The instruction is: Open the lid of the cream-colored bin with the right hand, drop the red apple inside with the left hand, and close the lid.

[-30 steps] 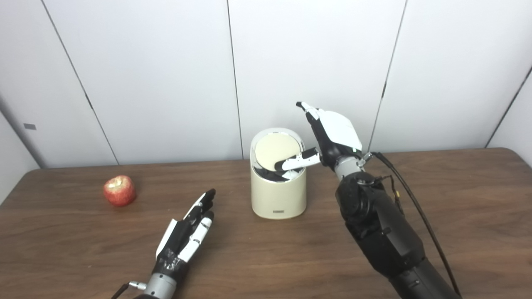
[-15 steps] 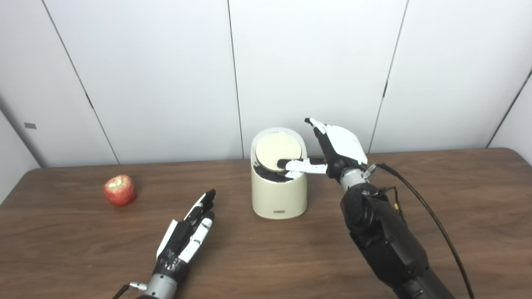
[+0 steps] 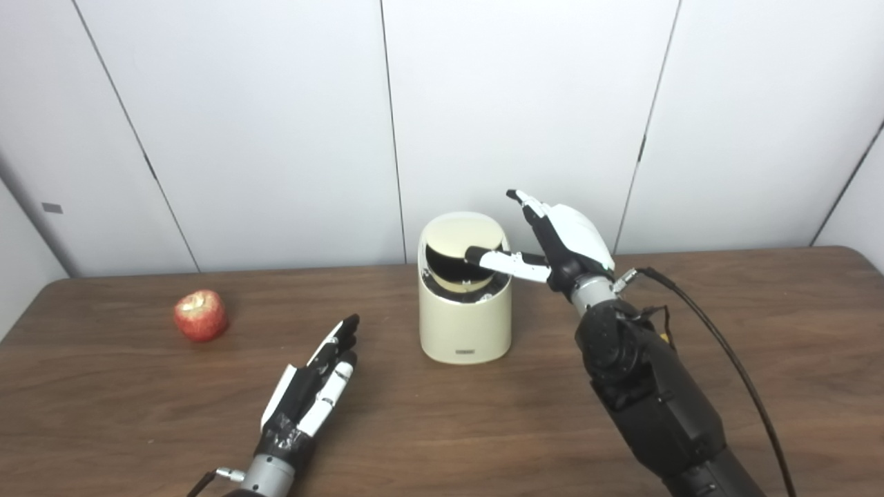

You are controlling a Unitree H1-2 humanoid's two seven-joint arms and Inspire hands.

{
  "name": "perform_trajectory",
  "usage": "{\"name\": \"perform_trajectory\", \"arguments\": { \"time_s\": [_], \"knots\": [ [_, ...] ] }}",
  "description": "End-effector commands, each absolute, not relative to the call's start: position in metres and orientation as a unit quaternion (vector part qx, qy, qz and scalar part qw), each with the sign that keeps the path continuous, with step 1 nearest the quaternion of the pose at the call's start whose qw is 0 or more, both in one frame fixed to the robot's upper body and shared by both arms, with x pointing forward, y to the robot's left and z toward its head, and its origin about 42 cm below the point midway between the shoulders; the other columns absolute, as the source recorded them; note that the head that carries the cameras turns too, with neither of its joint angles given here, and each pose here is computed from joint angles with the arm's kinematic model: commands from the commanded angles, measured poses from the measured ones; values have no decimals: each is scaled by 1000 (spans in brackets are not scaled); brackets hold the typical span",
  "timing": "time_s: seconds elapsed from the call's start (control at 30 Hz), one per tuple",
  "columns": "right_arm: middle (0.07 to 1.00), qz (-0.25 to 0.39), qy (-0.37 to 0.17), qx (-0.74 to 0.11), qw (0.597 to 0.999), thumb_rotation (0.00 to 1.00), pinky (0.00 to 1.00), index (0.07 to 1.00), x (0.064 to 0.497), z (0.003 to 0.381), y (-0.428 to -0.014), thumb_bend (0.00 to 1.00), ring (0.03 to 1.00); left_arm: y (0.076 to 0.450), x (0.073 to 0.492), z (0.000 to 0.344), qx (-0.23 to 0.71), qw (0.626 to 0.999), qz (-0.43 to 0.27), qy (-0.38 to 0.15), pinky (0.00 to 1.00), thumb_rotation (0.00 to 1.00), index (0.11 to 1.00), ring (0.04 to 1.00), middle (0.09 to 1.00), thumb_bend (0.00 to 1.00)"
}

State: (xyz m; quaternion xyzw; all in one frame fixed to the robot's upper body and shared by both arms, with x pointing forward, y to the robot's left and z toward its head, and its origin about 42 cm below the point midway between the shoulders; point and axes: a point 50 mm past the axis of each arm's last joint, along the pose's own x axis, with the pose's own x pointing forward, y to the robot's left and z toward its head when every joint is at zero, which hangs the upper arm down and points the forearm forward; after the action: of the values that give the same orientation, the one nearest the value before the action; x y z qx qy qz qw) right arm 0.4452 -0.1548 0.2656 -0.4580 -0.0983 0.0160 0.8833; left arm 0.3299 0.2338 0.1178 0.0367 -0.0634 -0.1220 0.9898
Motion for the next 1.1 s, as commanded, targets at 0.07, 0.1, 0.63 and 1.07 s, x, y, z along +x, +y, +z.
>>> {"name": "perform_trajectory", "arguments": {
  "time_s": [0.07,0.1,0.63,1.07],
  "knots": [
    [954,7,-142,-450,882,925,930,952,446,288,-154,1000,962,233,338,128,42,987,-126,-89,998,682,989,1000,1000,266],
    [951,7,-144,-445,884,923,930,951,446,288,-155,1000,960,233,338,128,42,987,-125,-88,996,679,986,1000,998,272],
    [921,-66,-272,-329,902,747,834,918,384,252,-188,629,888,235,338,129,42,988,-113,-91,989,622,976,1000,989,304],
    [768,-72,-319,-254,910,544,632,737,332,196,-214,252,747,239,339,126,39,990,-96,-96,921,686,934,958,945,240]
  ]
}}
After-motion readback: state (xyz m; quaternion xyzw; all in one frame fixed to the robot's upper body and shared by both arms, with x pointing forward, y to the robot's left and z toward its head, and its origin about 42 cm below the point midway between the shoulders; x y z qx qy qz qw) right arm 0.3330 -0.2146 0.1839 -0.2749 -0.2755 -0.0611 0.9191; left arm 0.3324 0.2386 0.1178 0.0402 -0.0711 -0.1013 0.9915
